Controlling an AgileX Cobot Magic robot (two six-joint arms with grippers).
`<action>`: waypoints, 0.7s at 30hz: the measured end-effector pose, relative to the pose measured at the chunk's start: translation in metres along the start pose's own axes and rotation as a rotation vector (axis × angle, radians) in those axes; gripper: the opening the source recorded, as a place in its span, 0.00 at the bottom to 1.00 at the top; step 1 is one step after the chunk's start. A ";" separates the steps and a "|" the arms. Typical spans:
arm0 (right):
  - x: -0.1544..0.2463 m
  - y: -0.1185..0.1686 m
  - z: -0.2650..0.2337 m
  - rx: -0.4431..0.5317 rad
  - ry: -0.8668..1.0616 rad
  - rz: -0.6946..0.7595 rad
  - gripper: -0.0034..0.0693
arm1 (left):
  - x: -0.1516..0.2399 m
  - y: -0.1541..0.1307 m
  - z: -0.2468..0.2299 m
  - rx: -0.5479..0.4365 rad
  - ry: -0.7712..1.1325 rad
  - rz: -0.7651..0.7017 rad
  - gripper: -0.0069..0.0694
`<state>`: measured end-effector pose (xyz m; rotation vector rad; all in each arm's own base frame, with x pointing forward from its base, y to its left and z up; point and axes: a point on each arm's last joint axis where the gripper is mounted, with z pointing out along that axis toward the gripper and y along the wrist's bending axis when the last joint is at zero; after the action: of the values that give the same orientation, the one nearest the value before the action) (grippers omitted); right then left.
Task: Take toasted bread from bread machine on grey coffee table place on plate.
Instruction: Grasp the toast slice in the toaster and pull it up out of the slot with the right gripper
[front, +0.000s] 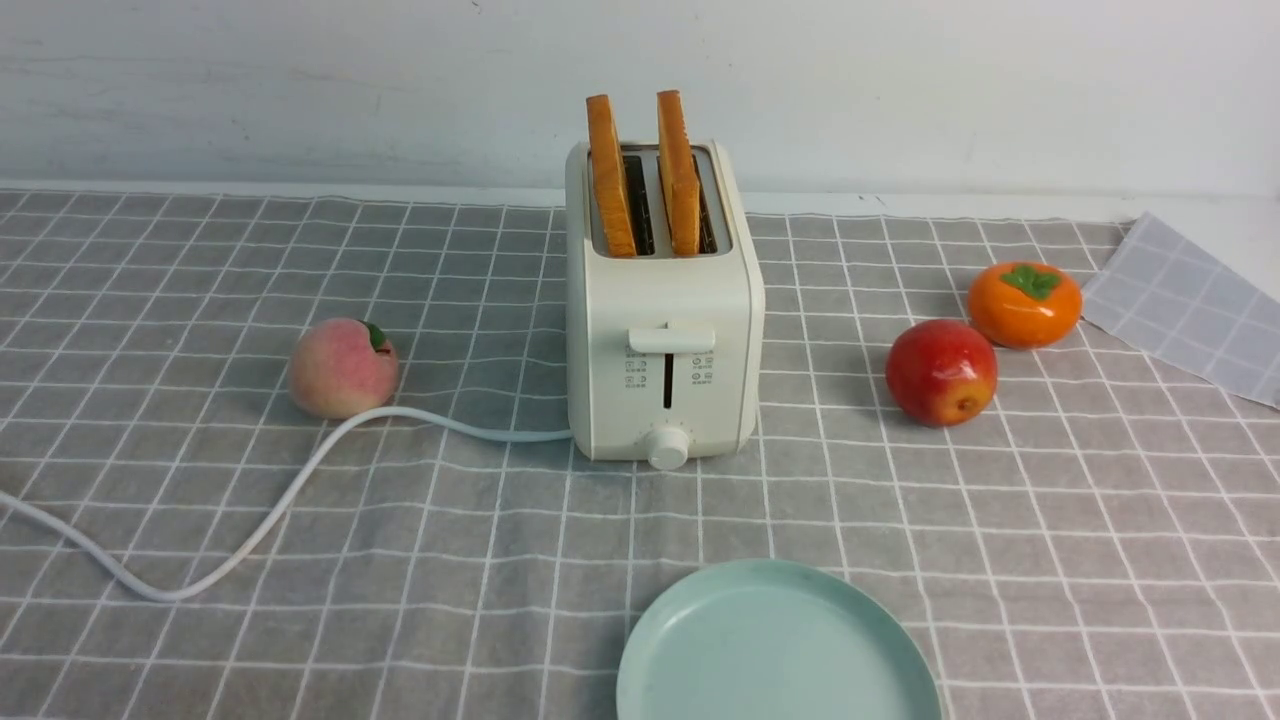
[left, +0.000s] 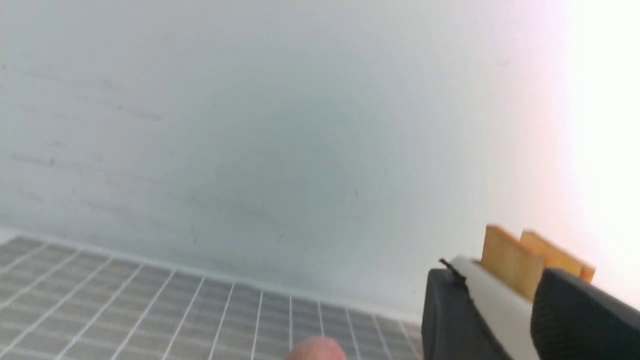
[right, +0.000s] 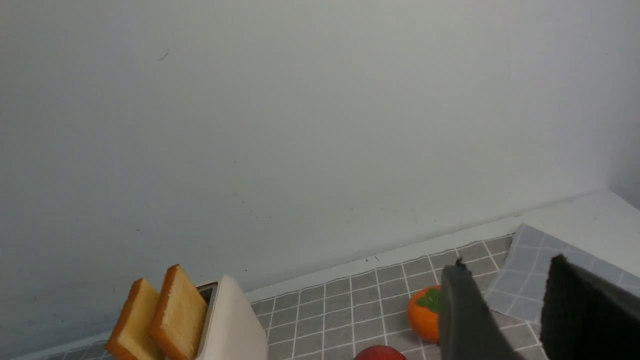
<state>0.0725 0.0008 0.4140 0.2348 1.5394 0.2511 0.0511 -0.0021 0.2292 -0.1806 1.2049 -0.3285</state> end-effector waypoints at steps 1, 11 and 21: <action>0.000 0.000 0.002 -0.002 -0.003 0.000 0.38 | -0.002 -0.001 0.000 0.009 -0.024 0.000 0.40; 0.038 0.007 0.008 -0.161 0.228 0.006 0.38 | -0.062 -0.022 0.001 0.126 -0.274 -0.189 0.40; 0.054 0.024 0.030 -0.293 0.326 -0.157 0.38 | -0.166 -0.057 0.031 -0.082 0.144 -0.194 0.40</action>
<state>0.1032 0.0405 0.3709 -0.1664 1.8080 0.4006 0.0186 0.0003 0.4043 -0.3509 1.3477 -0.4683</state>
